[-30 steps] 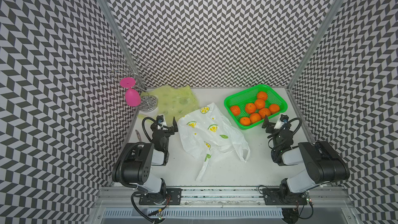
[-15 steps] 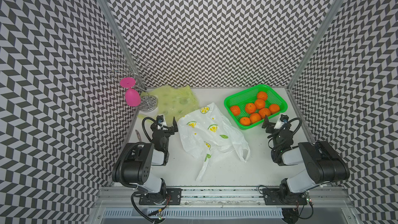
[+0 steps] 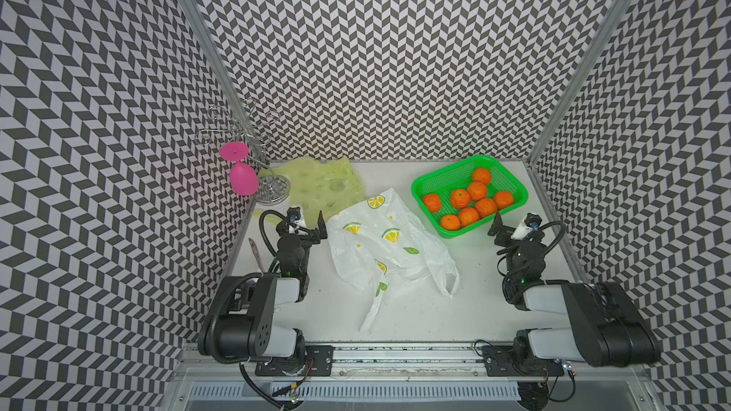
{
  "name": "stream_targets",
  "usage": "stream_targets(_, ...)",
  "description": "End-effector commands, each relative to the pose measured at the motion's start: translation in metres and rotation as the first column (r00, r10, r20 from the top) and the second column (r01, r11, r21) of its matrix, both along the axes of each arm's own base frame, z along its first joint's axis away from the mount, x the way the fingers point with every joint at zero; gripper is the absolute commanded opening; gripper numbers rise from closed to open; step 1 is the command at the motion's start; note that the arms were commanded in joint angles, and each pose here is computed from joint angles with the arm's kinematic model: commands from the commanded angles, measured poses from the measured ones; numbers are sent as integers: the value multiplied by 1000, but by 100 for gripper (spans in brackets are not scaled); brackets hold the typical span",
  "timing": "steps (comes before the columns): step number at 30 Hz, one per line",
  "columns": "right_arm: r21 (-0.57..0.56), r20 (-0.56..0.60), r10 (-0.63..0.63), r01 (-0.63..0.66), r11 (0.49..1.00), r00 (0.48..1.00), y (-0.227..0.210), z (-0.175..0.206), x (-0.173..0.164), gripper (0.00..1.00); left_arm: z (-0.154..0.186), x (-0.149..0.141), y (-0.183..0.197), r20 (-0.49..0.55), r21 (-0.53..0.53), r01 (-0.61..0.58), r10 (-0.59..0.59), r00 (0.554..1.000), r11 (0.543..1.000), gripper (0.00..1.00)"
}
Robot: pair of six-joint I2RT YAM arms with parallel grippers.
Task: Place the oranges into plastic bags & tie knots
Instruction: Pick up the plastic bag at the center of the board.
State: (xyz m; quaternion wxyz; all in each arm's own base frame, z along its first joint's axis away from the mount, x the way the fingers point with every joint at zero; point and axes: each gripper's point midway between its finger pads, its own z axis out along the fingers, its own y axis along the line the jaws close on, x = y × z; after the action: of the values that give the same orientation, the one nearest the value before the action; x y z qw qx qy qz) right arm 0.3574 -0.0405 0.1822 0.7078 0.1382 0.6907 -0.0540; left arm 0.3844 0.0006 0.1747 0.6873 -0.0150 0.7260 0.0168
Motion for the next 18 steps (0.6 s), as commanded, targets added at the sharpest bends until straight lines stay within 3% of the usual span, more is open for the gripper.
stream_targets(1, 4, -20, -128, 128, 992, 992, -24, 42, 8, 99, 22, 10, -15, -83, 38, 103, -100, 992, 994, 100)
stream_targets(3, -83, -79, -119, 112, 990, 990, -23, 64, 16, 99, 28, 13, -38, -190, 81, 254, -236, 953, 964, 100)
stream_targets(5, -209, -168, 32, -68, 976, 985, 3, 79, 28, 99, 29, 8, -66, -292, 103, 439, -395, 871, 893, 100)
stream_targets(7, -263, -318, 337, -424, 867, 886, 59, 80, 30, 99, 28, -8, -95, -355, 50, 602, -549, 756, 797, 100)
stream_targets(9, -232, -365, 579, -674, 702, 729, 111, 83, 15, 99, 27, -40, -137, -389, 2, 781, -719, 576, 624, 100)
stream_targets(12, -187, -379, 702, -793, 580, 603, 142, 83, 3, 99, 8, -82, -199, -510, 37, 896, -763, 398, 443, 99)
stream_targets(13, -170, -386, 713, -805, 569, 585, 144, 80, 3, 99, -1, -96, -218, -548, 63, 921, -758, 353, 384, 99)
stream_targets(15, -140, -390, 713, -802, 580, 583, 144, 68, 5, 99, -24, -114, -251, -610, 137, 942, -723, 325, 307, 99)
stream_targets(18, -112, -396, 704, -792, 600, 589, 141, 50, 5, 99, -55, -119, -278, -693, 214, 945, -644, 324, 245, 96)
